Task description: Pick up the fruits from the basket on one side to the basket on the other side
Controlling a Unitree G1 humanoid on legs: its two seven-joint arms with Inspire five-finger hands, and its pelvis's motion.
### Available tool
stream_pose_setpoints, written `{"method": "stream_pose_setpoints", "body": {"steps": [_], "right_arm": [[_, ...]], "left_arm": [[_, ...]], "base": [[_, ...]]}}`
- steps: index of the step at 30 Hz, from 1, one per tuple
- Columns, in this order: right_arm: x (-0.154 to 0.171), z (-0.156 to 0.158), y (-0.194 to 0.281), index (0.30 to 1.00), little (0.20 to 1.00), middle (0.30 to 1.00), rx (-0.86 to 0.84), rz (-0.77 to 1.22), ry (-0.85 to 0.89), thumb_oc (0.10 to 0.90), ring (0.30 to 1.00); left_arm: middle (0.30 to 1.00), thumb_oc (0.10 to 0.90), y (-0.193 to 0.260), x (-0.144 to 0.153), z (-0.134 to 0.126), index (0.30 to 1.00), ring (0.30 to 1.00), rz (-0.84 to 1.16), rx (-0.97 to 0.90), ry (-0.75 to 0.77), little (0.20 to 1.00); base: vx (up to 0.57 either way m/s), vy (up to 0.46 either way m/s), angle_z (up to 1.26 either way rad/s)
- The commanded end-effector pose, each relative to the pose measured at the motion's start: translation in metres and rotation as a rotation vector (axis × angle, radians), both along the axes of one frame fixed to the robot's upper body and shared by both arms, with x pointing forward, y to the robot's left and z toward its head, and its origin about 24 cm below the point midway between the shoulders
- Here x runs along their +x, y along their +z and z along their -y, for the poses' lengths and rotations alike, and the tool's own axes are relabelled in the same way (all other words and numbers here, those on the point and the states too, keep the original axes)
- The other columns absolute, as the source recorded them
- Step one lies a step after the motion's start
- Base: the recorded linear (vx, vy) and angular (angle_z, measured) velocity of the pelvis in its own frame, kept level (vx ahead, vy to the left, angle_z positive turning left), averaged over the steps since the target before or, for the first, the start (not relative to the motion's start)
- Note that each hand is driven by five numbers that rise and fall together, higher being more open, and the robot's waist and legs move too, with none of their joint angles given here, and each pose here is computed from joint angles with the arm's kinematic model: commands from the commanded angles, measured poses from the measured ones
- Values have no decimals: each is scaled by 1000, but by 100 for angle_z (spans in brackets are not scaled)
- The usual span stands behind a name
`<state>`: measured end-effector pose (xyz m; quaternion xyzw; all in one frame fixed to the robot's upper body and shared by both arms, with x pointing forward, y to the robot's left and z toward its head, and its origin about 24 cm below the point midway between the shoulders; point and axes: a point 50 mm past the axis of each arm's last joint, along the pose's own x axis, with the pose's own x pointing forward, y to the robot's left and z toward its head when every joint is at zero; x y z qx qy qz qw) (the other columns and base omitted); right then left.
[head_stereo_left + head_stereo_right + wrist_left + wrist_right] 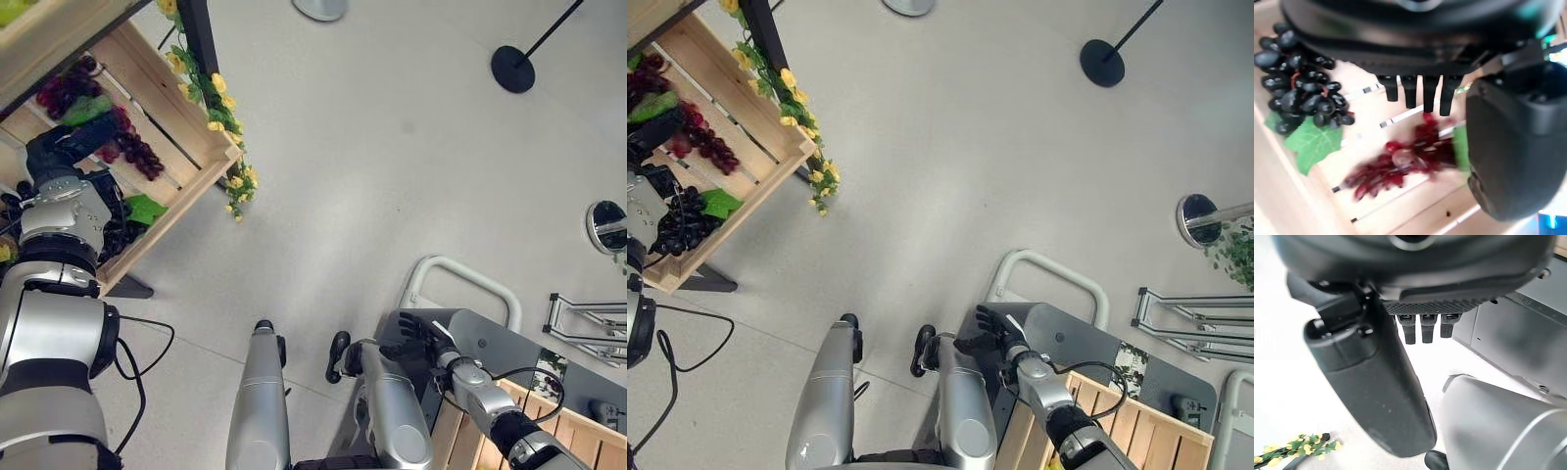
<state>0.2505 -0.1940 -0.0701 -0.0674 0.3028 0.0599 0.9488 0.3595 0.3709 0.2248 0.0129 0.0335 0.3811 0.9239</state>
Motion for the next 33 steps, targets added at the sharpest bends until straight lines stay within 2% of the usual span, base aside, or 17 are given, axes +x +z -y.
{"method": "stream_pose_setpoints", "body": {"steps": [1,7,15,21,24,25,29,33], "right_arm": [[5,14,12,900,900,900,40,82,-59,800,900],[7,5,15,900,900,900,43,96,-35,800,900],[14,-8,20,900,900,900,59,120,-3,800,900],[20,-21,28,900,900,900,70,150,19,800,900],[20,-26,29,900,900,900,78,152,28,800,900],[20,-26,29,900,900,900,78,151,27,800,900],[18,-24,27,900,900,900,77,135,-2,800,900],[13,-20,24,900,900,900,74,107,-16,800,900]], "left_arm": [[900,800,78,-10,-3,900,900,212,183,-16,900],[900,800,73,-7,-1,900,900,188,184,-41,900],[900,800,65,4,19,900,900,249,149,-139,900],[900,800,36,14,50,900,900,389,37,-277,900],[900,800,1,17,83,900,900,430,-24,-405,900],[900,800,-2,16,86,900,900,432,-26,-415,900],[900,800,-43,9,119,900,900,429,-63,-564,900],[900,800,-76,-4,139,900,900,390,-89,-645,900]], "base": [[0,0,0],[7,-28,0],[-13,-56,2],[-10,-62,12],[13,-35,6],[32,-40,1],[23,-4,1],[84,25,-10]]}}
